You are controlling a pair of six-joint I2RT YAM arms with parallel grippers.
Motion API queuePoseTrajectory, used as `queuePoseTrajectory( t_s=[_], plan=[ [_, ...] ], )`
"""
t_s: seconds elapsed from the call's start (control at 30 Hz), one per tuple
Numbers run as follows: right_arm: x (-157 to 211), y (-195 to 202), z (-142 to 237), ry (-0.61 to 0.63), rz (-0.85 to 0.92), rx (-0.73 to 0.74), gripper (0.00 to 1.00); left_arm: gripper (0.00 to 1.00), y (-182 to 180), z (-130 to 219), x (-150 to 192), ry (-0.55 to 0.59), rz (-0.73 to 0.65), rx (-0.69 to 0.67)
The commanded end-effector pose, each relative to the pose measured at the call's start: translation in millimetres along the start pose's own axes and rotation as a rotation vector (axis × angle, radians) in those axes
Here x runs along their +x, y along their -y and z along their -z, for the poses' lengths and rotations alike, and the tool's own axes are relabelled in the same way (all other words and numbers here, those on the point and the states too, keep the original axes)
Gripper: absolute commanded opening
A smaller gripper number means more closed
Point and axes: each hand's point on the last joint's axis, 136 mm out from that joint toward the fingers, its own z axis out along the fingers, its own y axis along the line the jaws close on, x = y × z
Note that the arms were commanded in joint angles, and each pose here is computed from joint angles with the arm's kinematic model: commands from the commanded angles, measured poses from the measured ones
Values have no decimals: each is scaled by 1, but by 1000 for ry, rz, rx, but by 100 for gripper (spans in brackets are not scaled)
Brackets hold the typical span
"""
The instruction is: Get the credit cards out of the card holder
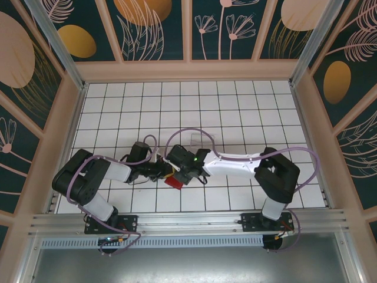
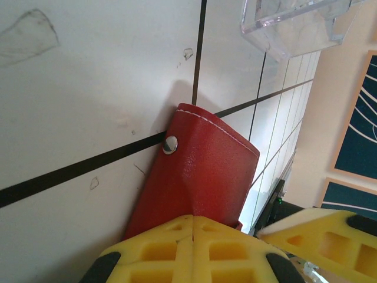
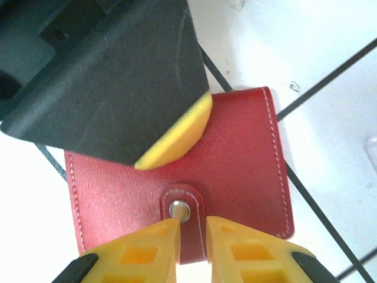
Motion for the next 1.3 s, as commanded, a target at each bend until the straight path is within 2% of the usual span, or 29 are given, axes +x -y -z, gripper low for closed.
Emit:
queuePoseTrajectory(
  t_s=[0.0, 0.1, 0.2, 0.27, 0.37, 0.77, 1.27],
  plan=[
    [2, 10, 15, 25, -25, 30, 18, 4, -69, 1, 27, -26, 131, -235],
    [3, 11, 19, 35, -42, 22, 19, 4, -69, 1, 26, -22, 136, -237],
    [-1, 6, 18, 30, -64, -15, 29, 3, -67, 1, 25, -21, 134, -232],
    [-2, 0, 16, 7, -67, -44, 40, 3, -66, 1, 24, -21, 127, -232],
    [0, -1, 9, -47, -69, -39, 47, 3, -64, 1, 25, -26, 120, -229],
    [5, 1, -9, -156, -61, 8, 54, 3, -64, 2, 28, -43, 109, -234],
    [10, 0, -29, -194, -1, 48, 50, 3, -64, 1, 26, -53, 106, -246]
  ],
)
